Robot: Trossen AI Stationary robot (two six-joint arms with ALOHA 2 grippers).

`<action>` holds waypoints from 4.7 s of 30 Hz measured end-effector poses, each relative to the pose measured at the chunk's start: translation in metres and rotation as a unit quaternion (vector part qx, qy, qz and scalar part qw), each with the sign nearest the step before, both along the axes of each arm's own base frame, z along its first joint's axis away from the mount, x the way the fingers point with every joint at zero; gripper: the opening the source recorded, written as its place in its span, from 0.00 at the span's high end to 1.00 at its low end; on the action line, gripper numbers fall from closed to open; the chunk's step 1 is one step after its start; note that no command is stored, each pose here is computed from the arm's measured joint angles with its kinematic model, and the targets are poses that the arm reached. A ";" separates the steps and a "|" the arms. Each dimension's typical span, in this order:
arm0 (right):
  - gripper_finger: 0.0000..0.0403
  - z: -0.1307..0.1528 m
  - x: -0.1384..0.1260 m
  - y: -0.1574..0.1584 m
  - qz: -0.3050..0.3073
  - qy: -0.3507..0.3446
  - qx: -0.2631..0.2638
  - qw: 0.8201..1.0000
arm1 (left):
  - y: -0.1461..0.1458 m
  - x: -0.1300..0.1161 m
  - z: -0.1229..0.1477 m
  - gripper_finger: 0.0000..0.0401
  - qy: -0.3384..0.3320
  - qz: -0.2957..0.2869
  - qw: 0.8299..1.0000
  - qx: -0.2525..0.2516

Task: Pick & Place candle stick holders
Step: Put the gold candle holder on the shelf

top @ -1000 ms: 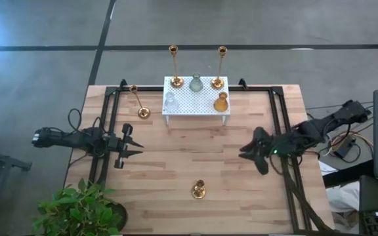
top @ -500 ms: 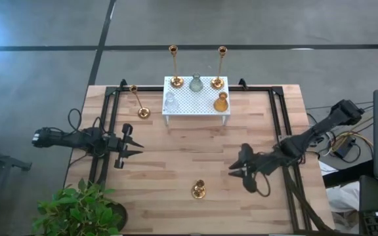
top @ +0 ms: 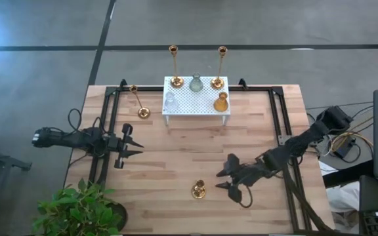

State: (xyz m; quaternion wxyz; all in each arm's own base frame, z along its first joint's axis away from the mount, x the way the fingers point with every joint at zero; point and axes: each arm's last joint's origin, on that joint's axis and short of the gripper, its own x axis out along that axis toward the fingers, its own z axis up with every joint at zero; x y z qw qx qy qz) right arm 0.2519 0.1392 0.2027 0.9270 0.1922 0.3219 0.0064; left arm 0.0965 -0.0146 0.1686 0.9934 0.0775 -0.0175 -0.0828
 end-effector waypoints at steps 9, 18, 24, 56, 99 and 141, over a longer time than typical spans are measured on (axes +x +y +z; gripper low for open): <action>0.50 -0.026 0.032 0.007 -0.005 -0.023 0.009 1.000 | 0.000 0.000 0.000 0.76 0.000 0.000 1.000 0.000; 0.56 -0.033 0.061 0.015 0.044 -0.022 -0.006 0.999 | 0.000 0.000 -0.001 0.76 0.004 0.000 1.000 0.001; 0.62 -0.034 0.072 0.013 0.036 -0.022 -0.007 0.999 | 0.000 0.001 -0.001 0.76 0.008 0.000 1.000 0.001; 0.98 0.049 0.066 -0.061 -0.097 -0.042 -0.057 0.993 | 0.000 0.002 -0.003 0.76 0.016 0.000 1.000 0.002; 0.97 0.128 0.099 -0.256 -0.173 0.004 -0.195 0.965 | 0.000 0.002 -0.003 0.76 0.015 0.000 1.000 0.002; 0.97 0.104 0.109 -0.266 -0.245 -0.046 -0.146 0.957 | 0.000 0.002 -0.002 0.76 0.015 0.000 1.000 0.002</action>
